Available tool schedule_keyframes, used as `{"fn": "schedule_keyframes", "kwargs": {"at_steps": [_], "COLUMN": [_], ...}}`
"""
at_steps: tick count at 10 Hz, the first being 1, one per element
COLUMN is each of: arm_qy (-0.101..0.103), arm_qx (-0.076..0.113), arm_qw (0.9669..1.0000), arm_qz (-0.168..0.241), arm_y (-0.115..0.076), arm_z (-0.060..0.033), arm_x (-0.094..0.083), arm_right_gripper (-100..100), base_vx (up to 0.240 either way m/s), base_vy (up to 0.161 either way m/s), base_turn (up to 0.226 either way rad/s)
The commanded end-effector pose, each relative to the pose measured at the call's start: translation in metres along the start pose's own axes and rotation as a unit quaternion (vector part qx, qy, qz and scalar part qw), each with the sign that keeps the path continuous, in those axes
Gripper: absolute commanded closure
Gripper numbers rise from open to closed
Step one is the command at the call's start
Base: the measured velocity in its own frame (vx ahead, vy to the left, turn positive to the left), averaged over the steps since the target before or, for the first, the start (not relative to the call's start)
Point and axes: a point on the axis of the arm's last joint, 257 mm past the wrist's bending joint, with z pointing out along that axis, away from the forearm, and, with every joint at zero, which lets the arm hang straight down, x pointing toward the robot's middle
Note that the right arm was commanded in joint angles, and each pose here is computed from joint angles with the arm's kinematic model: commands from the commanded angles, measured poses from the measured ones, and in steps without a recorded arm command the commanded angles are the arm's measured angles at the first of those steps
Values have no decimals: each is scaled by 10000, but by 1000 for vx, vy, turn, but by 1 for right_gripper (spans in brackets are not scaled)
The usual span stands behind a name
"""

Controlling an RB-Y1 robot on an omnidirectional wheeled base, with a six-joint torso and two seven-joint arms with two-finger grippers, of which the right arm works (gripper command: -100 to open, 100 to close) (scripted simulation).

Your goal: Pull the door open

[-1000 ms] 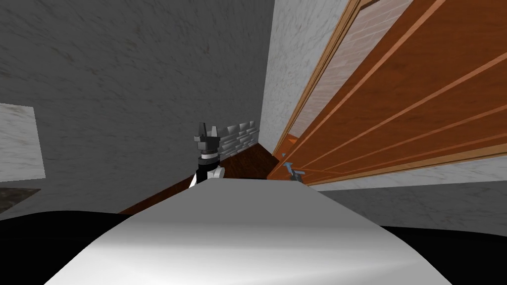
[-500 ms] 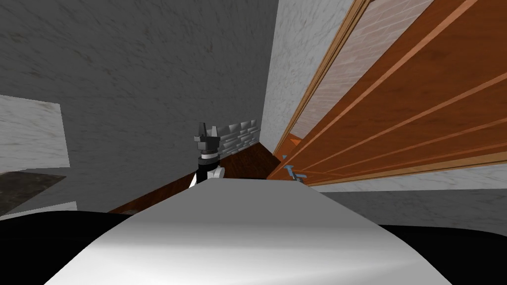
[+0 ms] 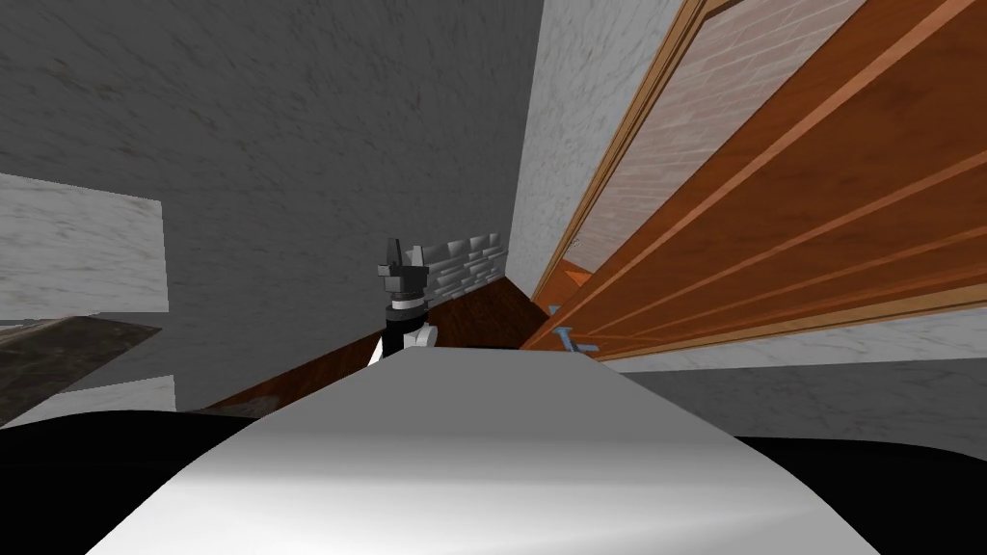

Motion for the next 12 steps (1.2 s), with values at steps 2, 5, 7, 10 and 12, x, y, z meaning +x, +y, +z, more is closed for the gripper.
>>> {"fn": "schedule_keyframes", "kwargs": {"at_steps": [2, 5, 7, 10, 12], "arm_qy": [139, 191, 237, 334, 432], "arm_qx": [-9, -7, 3, 21, 34], "arm_qw": [9999, 9998, 9997, 9994, 9990], "arm_qz": [14, 47, 56, 72, 85], "arm_y": [35, -11, -30, -63, -90], "arm_z": [-194, -157, -161, -174, -194], "arm_x": [38, 110, 150, 228, 303], "arm_right_gripper": [100, 100, 100, 100, 100], "base_vx": [-136, 44, 168, 172, 165], "base_vy": [-65, 31, 36, 84, 88], "base_turn": [43, 22, 36, 37, 45]}}
